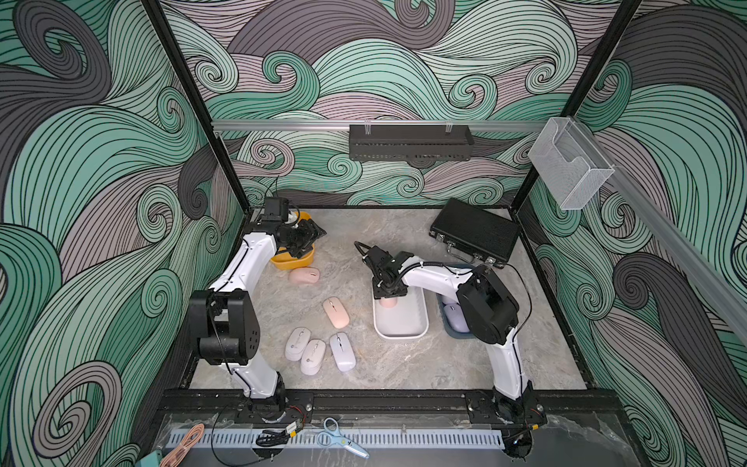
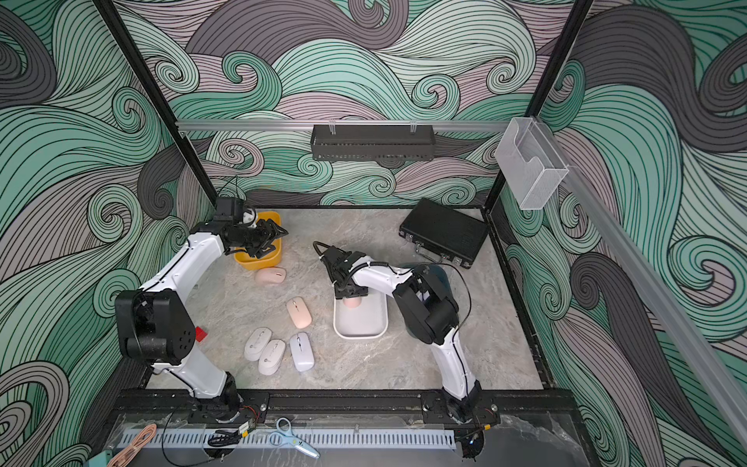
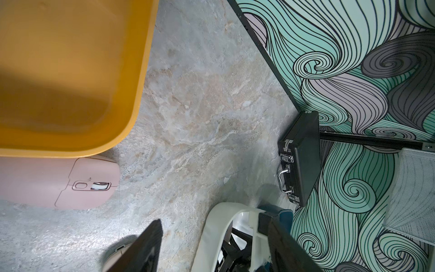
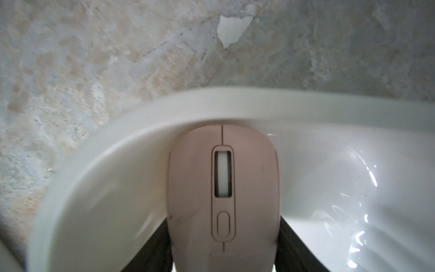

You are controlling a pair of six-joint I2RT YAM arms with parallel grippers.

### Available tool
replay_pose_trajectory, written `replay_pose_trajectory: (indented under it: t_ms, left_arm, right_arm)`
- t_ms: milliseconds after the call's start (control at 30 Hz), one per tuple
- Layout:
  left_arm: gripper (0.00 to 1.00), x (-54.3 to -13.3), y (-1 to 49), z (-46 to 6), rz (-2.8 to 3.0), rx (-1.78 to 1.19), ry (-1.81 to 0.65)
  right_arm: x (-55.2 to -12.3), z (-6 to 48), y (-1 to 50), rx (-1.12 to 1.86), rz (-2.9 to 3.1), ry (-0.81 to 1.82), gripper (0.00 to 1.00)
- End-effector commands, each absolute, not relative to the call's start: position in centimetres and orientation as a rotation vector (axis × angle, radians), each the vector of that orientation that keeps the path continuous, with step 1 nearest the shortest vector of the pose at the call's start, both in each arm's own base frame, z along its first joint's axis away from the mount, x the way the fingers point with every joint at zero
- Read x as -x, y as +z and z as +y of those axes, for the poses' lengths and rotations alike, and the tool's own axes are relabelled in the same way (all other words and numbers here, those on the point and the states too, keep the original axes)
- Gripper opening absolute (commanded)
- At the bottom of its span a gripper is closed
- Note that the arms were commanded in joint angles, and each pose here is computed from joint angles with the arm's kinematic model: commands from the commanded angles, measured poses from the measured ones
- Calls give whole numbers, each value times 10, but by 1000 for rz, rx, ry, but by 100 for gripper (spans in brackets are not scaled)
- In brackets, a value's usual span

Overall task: Place the mice by color into the storage box
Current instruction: Place the mouse in the storage box.

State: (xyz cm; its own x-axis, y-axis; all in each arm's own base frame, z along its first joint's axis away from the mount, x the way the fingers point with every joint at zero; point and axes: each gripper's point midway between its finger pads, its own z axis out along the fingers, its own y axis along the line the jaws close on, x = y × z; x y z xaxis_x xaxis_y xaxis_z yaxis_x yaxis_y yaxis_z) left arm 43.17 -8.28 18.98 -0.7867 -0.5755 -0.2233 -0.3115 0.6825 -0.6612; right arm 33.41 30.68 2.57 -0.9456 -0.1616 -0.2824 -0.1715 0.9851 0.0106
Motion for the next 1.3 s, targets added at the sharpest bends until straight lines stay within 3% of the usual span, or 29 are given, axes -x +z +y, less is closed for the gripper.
replay_pose_trajectory:
  t_ms: [0, 333, 433, 500, 633, 1267]
  left_arm:
    - [70, -431, 187, -85, 2496, 671, -846]
    - [71, -431, 187, -86, 2503, 659, -835]
    - [70, -430, 188, -88, 2502, 655, -840]
    - [70, -430, 189, -89, 2501, 651, -842]
    - [70, -429, 188, -89, 2504, 649, -839]
    - [70, -429, 186, -90, 2513, 645, -830]
  right_arm:
    - [-340, 304, 41, 212, 2814, 43, 64]
    - [-330, 302, 79, 248, 2782, 128, 66]
    - [-323, 291, 81, 277, 2778, 100, 48]
    - [-314, 284, 72, 300, 2800, 77, 28]
    - [-300, 272, 54, 312, 2846, 38, 15]
    - [-298, 278, 25, 374, 2901, 30, 18]
